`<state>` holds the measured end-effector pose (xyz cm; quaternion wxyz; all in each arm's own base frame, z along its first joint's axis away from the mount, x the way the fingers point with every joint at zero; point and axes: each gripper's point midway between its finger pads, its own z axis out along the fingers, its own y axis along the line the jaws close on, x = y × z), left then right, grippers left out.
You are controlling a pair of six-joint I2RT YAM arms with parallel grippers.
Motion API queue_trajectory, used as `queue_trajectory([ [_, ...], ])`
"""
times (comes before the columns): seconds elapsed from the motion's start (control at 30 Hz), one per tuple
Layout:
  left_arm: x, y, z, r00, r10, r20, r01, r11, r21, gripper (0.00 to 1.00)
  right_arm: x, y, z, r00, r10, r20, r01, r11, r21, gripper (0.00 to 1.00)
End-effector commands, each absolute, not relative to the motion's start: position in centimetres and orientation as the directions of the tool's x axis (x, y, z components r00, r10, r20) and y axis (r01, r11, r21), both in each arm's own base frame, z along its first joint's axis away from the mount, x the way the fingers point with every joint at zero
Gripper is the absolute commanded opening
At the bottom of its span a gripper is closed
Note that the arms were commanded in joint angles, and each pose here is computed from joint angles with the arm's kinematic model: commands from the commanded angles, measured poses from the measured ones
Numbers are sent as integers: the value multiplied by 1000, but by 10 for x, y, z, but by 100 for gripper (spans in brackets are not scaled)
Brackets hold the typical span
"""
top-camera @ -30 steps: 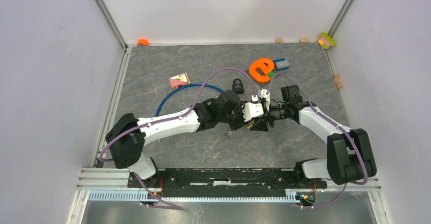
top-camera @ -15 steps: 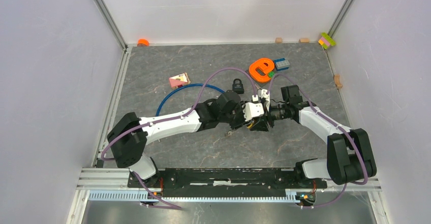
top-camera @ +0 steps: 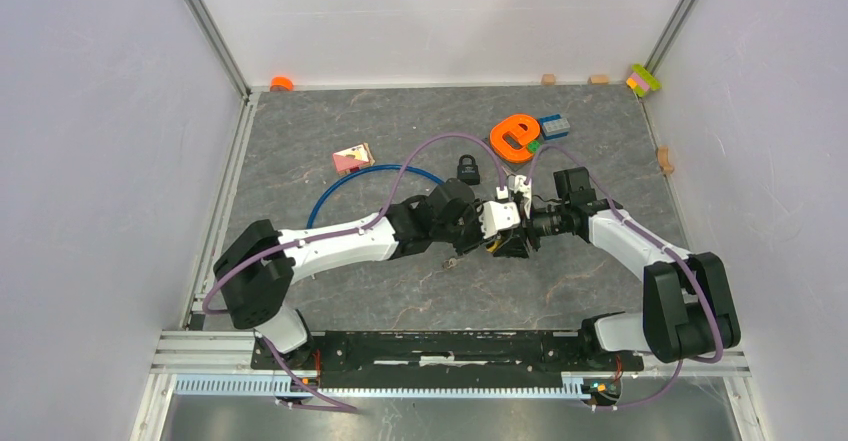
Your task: Unlock with the key
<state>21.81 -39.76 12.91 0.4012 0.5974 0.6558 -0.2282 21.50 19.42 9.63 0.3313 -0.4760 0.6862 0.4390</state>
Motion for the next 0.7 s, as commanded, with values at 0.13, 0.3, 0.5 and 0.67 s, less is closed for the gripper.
queue_trajectory([
  [0.13,223,-407,123,-11,564,-826,958,243,154,33,218,208,121,-311,-276,-909,-951,88,298,0],
  [0.3,225,-412,116,-23,558,-830,945,282,164,27,218,210,122,-327,-263,-908,-945,77,318,0],
  [0.5,229,-413,109,-26,566,-824,919,337,202,19,216,211,123,-337,-253,-907,-941,66,331,0],
  [0.67,239,-409,108,-17,581,-814,882,392,262,13,213,212,123,-342,-246,-907,-939,55,339,0],
])
